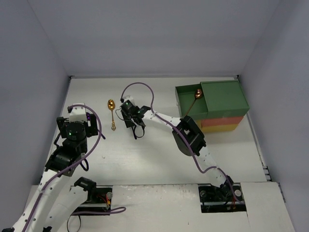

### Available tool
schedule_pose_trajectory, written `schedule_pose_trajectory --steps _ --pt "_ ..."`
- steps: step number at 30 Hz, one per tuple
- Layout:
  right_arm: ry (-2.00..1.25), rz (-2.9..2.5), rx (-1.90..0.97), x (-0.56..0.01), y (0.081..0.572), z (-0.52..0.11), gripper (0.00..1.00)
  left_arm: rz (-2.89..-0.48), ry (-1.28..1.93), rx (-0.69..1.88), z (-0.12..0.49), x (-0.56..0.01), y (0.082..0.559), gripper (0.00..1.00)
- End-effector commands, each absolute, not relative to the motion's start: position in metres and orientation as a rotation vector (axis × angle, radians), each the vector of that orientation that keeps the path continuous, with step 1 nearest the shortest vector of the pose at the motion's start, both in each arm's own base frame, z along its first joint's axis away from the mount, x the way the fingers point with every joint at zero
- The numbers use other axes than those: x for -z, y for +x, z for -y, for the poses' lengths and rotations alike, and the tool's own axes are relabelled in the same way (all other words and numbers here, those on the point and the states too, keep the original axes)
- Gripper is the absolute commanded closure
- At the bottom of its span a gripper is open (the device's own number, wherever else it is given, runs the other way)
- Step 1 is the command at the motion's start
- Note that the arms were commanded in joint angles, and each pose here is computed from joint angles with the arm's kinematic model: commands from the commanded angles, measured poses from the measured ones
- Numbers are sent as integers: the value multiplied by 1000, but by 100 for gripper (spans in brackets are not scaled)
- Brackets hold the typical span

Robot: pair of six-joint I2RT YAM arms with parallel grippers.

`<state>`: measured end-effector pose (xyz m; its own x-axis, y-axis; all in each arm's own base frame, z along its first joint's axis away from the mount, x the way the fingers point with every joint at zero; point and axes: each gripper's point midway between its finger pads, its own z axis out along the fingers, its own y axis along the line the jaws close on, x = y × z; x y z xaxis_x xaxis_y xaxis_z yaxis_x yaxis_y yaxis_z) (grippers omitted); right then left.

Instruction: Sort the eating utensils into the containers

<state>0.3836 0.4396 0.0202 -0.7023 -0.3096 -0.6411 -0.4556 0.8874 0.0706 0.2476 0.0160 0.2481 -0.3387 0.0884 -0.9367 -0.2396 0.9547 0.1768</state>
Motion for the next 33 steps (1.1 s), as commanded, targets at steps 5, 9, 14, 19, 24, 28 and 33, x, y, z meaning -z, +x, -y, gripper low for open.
schedule_pose_trajectory --steps 5,9,14,19,24,28,33 --pt "-510 -2335 -305 -32 402 -456 74 -1834 -145 -315 -15 -263 256 13" --pt "-505 -2341 -286 -23 405 -454 83 -1835 -144 -318 -15 -263 257 13" --pt "-487 -2354 -276 -15 409 -451 99 -1838 -143 -318 -15 -262 257 13" --pt "-475 -2306 -320 -46 413 -458 100 -1838 -143 -317 -15 -262 257 13" --pt "-417 -2157 -403 -148 416 -457 100 -1836 -144 -317 -15 -262 257 13" --pt "-337 -2039 -432 -230 410 -436 100 -1837 -145 -318 -15 -262 257 13" --pt "-190 -1915 -366 -309 400 -379 100 -1836 -145 -314 -14 -262 257 13"
